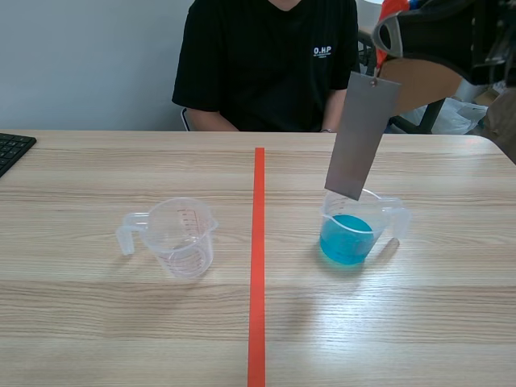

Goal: Do the redox reaction experiment.
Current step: 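Put the plate into the left beaker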

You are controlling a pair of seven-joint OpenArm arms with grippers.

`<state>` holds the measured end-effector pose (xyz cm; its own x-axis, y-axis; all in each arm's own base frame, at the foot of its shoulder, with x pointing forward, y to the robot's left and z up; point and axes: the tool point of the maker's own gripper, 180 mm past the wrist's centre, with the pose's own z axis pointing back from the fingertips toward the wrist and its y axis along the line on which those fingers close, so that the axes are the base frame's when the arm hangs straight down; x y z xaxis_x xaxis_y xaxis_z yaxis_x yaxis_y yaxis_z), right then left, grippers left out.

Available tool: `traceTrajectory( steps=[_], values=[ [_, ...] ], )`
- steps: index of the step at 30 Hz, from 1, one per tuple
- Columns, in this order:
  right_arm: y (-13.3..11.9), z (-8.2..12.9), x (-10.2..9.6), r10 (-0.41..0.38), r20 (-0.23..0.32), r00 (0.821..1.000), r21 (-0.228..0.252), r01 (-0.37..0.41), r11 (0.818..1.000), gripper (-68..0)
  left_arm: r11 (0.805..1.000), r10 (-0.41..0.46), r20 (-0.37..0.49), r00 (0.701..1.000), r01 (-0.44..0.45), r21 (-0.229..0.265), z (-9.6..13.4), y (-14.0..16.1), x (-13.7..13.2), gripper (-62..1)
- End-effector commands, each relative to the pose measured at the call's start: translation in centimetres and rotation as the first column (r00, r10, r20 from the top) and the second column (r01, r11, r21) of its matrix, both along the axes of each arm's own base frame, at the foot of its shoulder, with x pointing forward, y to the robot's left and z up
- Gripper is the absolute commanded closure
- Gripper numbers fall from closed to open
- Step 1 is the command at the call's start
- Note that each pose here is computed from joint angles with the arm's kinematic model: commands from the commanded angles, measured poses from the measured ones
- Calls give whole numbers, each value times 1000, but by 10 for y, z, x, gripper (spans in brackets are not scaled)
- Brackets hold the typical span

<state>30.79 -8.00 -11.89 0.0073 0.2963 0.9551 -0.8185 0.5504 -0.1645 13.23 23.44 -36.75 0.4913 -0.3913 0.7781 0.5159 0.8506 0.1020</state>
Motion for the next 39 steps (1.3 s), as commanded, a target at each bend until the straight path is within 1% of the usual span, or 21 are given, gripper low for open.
traceTrajectory(
  steps=[1,3,6,8,10,14,18,20,21,26,32,35,39],
  values=[
    [7,17,-1,37,55,998,1,-37,999,-13,998,63,40,997,-62,-8,5,4,3,-45],
    [12,20,-1,54,64,996,0,-54,999,-13,992,128,37,991,-129,12,2,15,-7,-45],
    [21,23,-2,84,76,994,-3,-84,996,-13,978,207,7,978,-207,12,-4,21,-26,-45],
    [28,26,-3,108,84,991,-4,-108,994,-13,968,252,-36,967,-251,25,-13,24,-44,-45],
    [35,28,-4,134,92,987,-1,-134,991,-13,955,296,-74,952,-295,26,-20,24,-60,-45],
    [51,34,-8,188,112,976,7,-190,982,-13,922,386,-145,911,-387,24,-36,19,-89,-45],
    [69,38,-13,239,124,963,19,-243,970,-13,884,460,-189,868,-466,10,-47,10,-108,-45],
    [78,40,-16,263,127,956,27,-269,963,-13,872,481,-200,854,-490,3,-49,6,-113,-45],
    [82,40,-17,275,127,953,29,-281,959,-13,868,486,-206,849,-496,4,-51,6,-115,-45],
    [104,41,-25,335,132,933,36,-342,939,-13,868,487,-233,842,-497,19,-55,5,-119,-45],
    [129,39,-35,392,140,909,24,-399,917,-13,869,485,-215,848,-495,9,-55,6,-107,-45],
    [140,38,-41,420,137,897,36,-429,903,-13,871,482,-222,848,-491,16,-57,6,-105,-45],
    [153,33,-46,441,134,887,22,-448,894,-13,876,473,-217,854,-482,14,-56,7,-103,-45]
  ],
)
